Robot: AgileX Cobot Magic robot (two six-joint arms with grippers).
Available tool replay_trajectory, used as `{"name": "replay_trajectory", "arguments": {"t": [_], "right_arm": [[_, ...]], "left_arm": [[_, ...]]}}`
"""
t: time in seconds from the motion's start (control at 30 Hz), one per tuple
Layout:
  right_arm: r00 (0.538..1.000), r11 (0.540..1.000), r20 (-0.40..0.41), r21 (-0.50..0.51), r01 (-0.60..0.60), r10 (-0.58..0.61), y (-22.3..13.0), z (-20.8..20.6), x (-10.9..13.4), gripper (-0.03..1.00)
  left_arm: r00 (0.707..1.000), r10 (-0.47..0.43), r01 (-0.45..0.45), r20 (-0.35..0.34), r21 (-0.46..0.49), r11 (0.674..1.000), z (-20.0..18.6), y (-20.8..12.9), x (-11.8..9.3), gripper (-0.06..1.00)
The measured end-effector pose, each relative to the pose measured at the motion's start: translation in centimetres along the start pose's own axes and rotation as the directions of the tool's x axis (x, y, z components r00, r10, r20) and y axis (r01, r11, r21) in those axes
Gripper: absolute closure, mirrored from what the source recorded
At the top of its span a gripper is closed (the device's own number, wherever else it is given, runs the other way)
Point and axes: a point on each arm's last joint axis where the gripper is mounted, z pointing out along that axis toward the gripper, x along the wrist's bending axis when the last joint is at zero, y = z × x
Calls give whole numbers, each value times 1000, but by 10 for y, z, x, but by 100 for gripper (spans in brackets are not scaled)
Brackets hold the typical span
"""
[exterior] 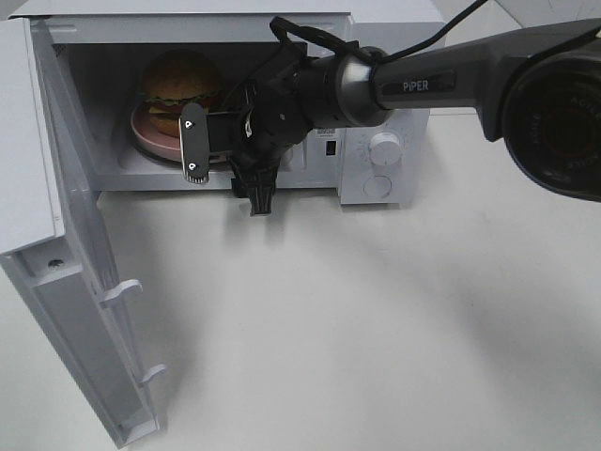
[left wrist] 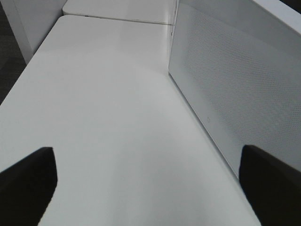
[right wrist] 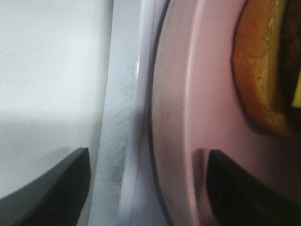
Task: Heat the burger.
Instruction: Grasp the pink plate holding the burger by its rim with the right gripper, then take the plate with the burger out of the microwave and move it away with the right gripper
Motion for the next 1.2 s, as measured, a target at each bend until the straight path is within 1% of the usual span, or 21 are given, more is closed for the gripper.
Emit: {"name": "replay_trajectory", "arguments": {"t": [0.03, 0.07, 0.1, 0.13, 0.17, 0.2, 0.23, 0.27, 0.3, 0.37, 0.4, 0.43, 0.5, 0.7, 0.9, 1.03, 1.2], "right_arm": [[1000, 1000, 0, 0, 0, 0, 0, 0, 0, 33], [1000, 1000, 0, -1, -2, 2, 0, 0, 0, 38], [1000, 1000, 1, -2, -4, 4, 0, 0, 0, 48], [1000, 1000, 1, -2, -4, 4, 0, 0, 0, 48], [1000, 1000, -7, 2, -8, 8, 0, 0, 0, 54], [1000, 1000, -21, 6, -3, 3, 2, 0, 2, 66], [1000, 1000, -21, 6, -3, 3, 2, 0, 2, 66], [1000, 1000, -26, 6, 7, -7, 4, -3, 2, 79], [1000, 1000, -26, 6, 7, -7, 4, -3, 2, 79], [997, 998, -26, 4, 69, -69, 9, -7, 1, 83], [997, 998, -26, 4, 69, -69, 9, -7, 1, 83], [995, 995, -19, 3, 103, -102, 10, -9, -1, 85], [993, 994, -23, 6, 113, -113, 10, -11, -2, 86], [987, 988, -55, 15, 154, -153, 14, -15, 1, 86], [980, 982, -68, 11, 188, -187, 21, -21, 2, 86], [971, 974, -79, 3, 226, -225, 22, -30, 7, 86], [966, 970, -83, -7, 244, -244, 19, -41, 14, 86]], "left_arm": [[1000, 0, 0, 0, 0, 1000, 0, 0, 0, -3], [1000, 0, 0, 0, 0, 1000, 0, 0, 0, -3], [1000, 0, 0, 0, 0, 1000, 0, 0, 0, -3], [1000, 0, 0, 0, 0, 1000, 0, 0, 0, -3], [1000, 0, 0, 0, 0, 1000, 0, 0, 0, -3], [1000, 0, 0, 0, 0, 1000, 0, 0, 0, -3], [1000, 0, 0, 0, 0, 1000, 0, 0, 0, -3], [1000, 0, 0, 0, 0, 1000, 0, 0, 0, -3], [1000, 0, 0, 0, 0, 1000, 0, 0, 0, -3], [1000, 0, 0, 0, 0, 1000, 0, 0, 0, -3], [1000, 0, 0, 0, 0, 1000, 0, 0, 0, -3], [1000, 0, 0, 0, 0, 1000, 0, 0, 0, -3], [1000, 0, 0, 0, 0, 1000, 0, 0, 0, -3], [1000, 0, 0, 0, 0, 1000, 0, 0, 0, -3], [1000, 0, 0, 0, 0, 1000, 0, 0, 0, -3], [1000, 0, 0, 0, 0, 1000, 0, 0, 0, -3], [1000, 0, 0, 0, 0, 1000, 0, 0, 0, -3]]}}
